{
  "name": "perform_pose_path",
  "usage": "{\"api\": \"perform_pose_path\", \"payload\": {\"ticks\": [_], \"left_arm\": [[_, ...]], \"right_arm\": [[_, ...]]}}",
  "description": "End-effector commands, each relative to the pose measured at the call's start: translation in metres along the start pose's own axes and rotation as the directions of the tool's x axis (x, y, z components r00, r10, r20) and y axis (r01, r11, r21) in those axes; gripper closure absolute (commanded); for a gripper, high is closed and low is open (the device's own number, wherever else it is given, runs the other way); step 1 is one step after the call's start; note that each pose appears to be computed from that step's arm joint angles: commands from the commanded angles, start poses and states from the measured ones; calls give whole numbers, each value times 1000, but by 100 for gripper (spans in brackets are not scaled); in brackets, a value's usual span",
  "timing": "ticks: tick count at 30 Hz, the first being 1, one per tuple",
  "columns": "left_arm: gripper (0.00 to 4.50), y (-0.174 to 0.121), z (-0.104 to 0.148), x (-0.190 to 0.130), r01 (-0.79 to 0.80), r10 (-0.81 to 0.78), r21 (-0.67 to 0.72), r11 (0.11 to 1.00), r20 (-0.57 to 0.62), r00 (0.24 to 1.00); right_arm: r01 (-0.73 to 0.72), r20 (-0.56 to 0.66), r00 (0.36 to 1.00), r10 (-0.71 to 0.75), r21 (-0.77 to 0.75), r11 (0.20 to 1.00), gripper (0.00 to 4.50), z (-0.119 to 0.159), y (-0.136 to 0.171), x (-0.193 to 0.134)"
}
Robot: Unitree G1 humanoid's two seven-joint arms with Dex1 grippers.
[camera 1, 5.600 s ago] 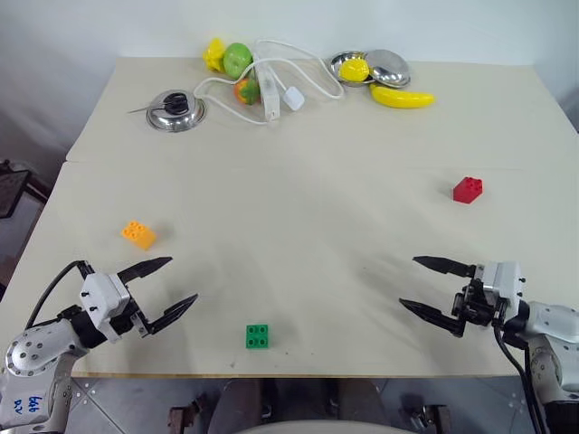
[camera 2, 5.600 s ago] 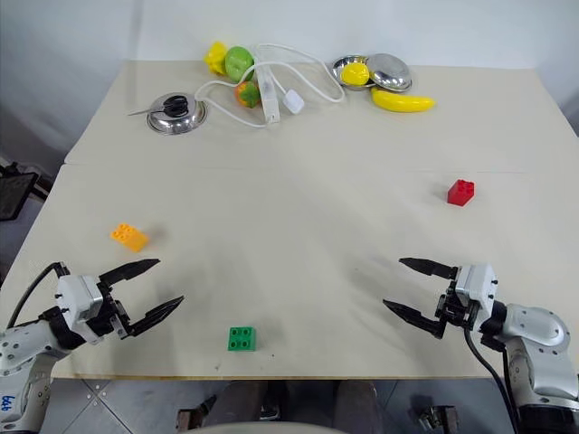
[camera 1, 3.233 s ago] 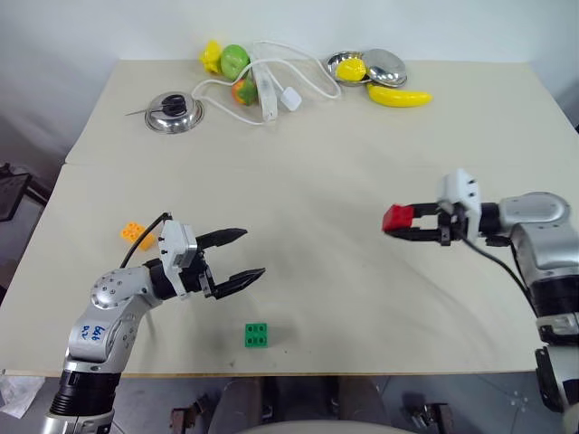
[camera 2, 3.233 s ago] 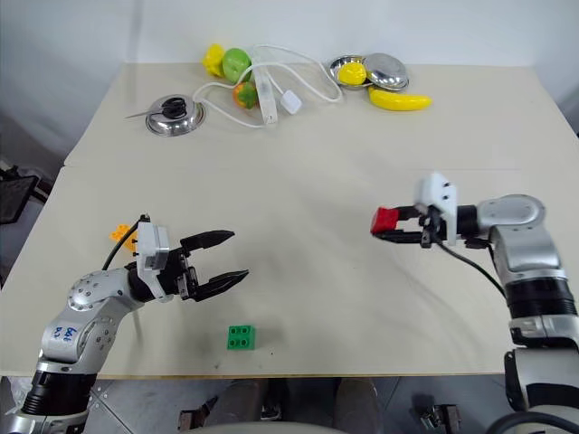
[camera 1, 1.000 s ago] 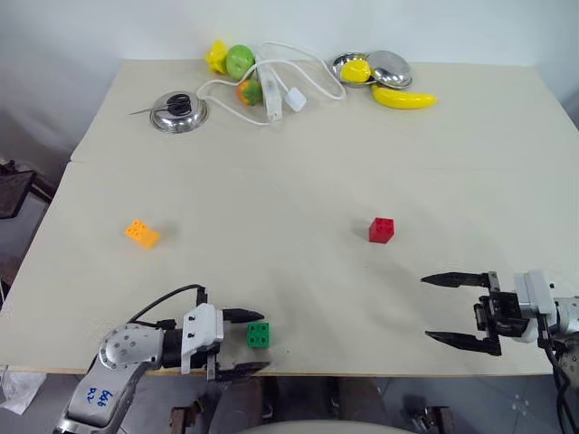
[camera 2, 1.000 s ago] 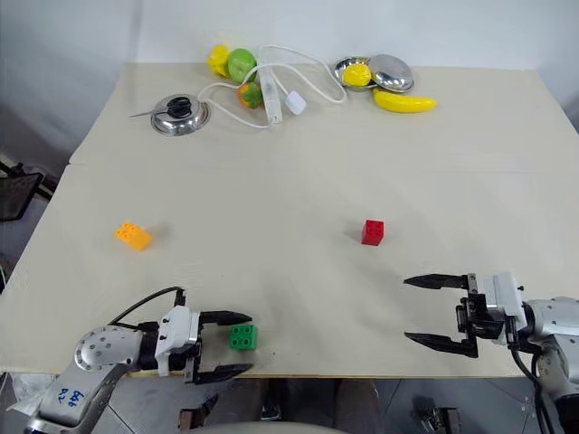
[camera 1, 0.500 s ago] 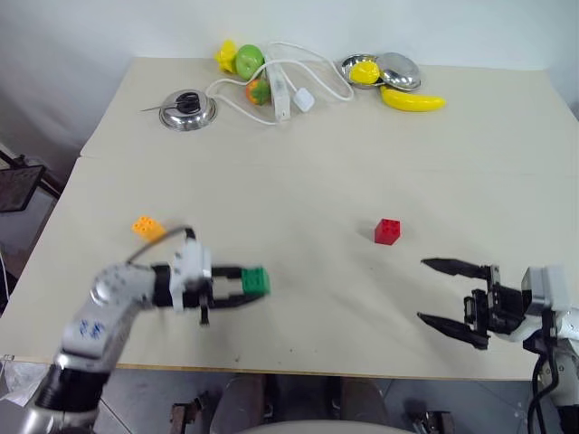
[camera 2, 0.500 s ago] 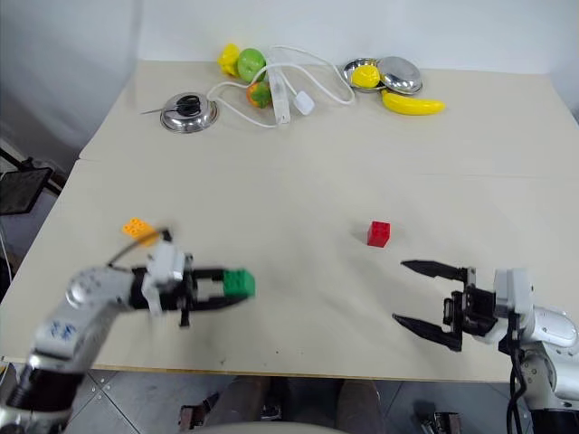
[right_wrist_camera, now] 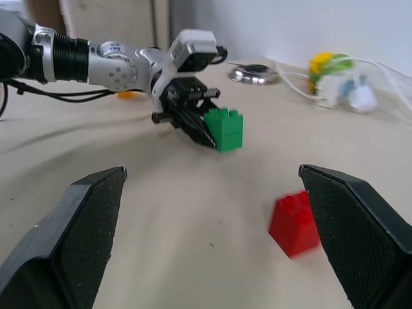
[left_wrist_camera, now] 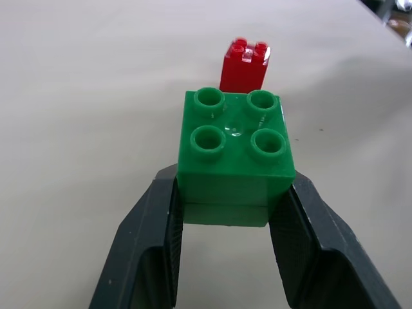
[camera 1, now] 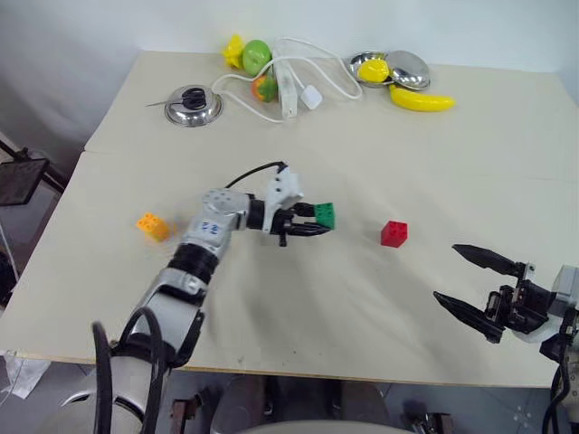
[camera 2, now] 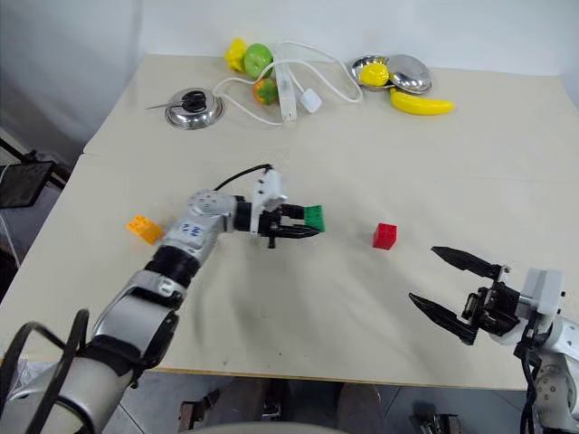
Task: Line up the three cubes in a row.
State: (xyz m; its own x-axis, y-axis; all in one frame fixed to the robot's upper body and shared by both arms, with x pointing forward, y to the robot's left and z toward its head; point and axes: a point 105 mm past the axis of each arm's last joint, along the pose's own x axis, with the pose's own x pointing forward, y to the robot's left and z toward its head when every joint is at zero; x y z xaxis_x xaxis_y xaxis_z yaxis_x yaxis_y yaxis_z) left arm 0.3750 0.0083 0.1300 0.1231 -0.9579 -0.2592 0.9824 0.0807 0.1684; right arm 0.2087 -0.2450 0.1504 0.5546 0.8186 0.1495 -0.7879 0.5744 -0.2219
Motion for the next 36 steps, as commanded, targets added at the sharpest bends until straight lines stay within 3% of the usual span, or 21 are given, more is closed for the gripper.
{"api": "perform_pose_path", "payload": {"ticks": [1, 13, 14, 18, 19, 24, 26, 30, 33, 36], "left_arm": [[300, -4, -6, 8, 62, -57, 69, 996, -76, 995], [300, 6, -9, 10, 49, -35, 80, 996, -164, 986], [228, 6, -8, 9, 47, -35, 72, 996, -159, 987], [109, 9, 8, -5, 66, -58, 104, 992, -80, 995], [81, 9, 16, -13, 78, -73, 134, 988, -39, 997], [81, -3, 30, -63, 123, -141, 224, 967, 63, 988], [81, -20, 28, -96, 116, -145, 256, 960, 97, 985], [2, -56, 16, -153, -44, 26, 209, 977, 86, 996], [2, -78, 9, -184, -209, 197, 148, 967, 91, 976], [2, -97, -10, -219, -434, 430, 94, 896, 62, 901]], "right_arm": [[33, 6, 999, -33, -31, 999, 0, 7, 3, -6], [82, 6, 997, -82, 7, 997, 0, -2, 11, -12], [83, 9, 997, -83, 8, 997, 0, -2, 11, -11], [69, 36, 997, -70, 20, 997, 0, -3, 9, -2], [57, 45, 997, -58, 25, 998, 0, -3, 8, 2], [-5, 85, 996, 0, 55, 998, 0, -2, 6, 22], [-47, 108, 993, 40, 63, 997, 0, -2, 5, 34], [-119, 157, 982, 108, 65, 991, 0, 2, 9, 55], [-157, 180, 973, 142, 73, 985, 0, 5, 9, 65], [-184, 208, 964, 166, 74, 980, 0, 7, 8, 76]]}}
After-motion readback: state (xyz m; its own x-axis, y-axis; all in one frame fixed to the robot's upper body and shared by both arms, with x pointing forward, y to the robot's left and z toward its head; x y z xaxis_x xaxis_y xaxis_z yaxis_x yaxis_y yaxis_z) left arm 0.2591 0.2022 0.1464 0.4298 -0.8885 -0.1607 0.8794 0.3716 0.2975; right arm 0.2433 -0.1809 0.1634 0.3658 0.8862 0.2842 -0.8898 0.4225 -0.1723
